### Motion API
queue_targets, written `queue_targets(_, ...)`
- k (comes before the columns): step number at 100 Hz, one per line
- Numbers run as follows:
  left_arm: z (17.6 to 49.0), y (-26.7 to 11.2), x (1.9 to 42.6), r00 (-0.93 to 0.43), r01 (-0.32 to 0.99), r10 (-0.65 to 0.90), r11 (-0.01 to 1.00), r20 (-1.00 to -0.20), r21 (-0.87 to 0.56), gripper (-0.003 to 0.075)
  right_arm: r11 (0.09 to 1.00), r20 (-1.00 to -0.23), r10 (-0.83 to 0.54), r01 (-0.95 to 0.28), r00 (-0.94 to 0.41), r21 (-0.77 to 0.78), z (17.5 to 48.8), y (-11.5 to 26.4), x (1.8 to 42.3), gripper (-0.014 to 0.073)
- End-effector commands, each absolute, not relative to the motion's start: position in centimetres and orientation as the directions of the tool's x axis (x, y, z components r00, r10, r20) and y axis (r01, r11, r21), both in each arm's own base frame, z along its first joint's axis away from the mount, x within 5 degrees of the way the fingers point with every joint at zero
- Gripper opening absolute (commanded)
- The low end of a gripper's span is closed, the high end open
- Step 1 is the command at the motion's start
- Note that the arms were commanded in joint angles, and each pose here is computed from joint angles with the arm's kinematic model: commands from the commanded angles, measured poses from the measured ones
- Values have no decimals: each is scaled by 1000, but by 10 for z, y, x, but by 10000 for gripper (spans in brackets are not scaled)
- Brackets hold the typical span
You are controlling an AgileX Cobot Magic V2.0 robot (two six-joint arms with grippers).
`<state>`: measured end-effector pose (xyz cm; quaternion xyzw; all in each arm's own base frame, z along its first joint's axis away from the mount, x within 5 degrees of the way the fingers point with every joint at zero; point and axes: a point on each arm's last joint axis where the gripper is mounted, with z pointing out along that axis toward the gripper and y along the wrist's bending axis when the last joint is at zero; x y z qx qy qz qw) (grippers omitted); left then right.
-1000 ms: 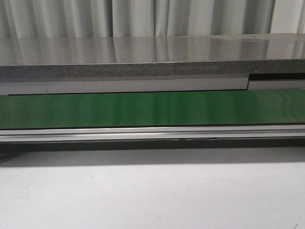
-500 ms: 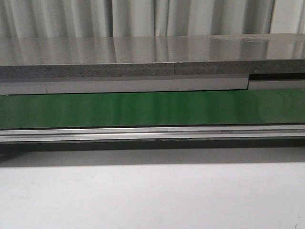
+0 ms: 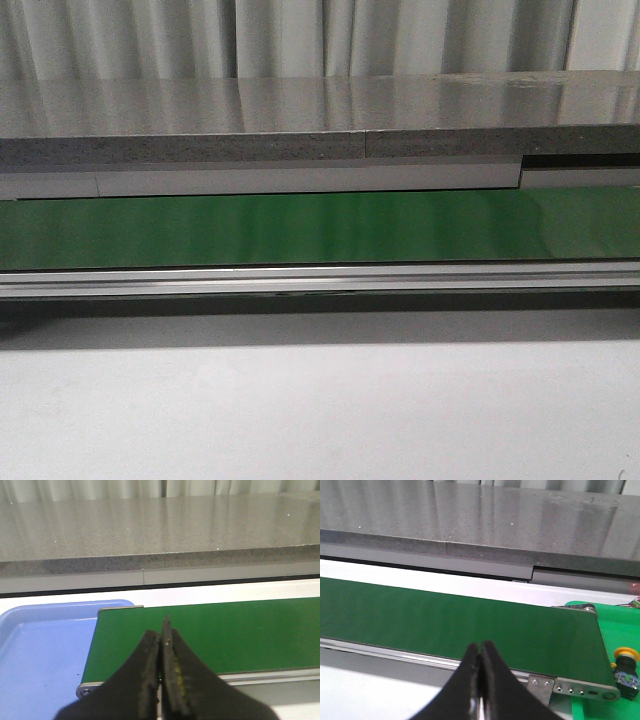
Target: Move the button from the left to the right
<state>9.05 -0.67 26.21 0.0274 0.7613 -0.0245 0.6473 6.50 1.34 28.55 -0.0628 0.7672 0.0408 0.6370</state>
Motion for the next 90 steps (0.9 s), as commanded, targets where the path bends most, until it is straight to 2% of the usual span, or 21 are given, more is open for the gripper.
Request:
queue_targets(1, 277, -5, 92, -72, 56, -11, 998, -997, -15, -20, 995, -998, 6, -98, -64, 12, 288, 9, 62, -67)
queue_targets(37, 277, -5, 92, -72, 56, -11, 998, -997, -15, -20, 998, -996, 49, -45, 79, 46, 232, 3, 53, -67)
queue_targets(52, 277, -5, 92, -72, 56, -11, 998, -997, -15, -20, 998, -996, 50, -39, 80, 47, 209, 2, 54, -67)
queue_targets(90, 277, -5, 92, -72, 56, -11, 998, -997, -15, -20, 998, -997, 49, -39, 59, 47, 207, 2, 54, -67)
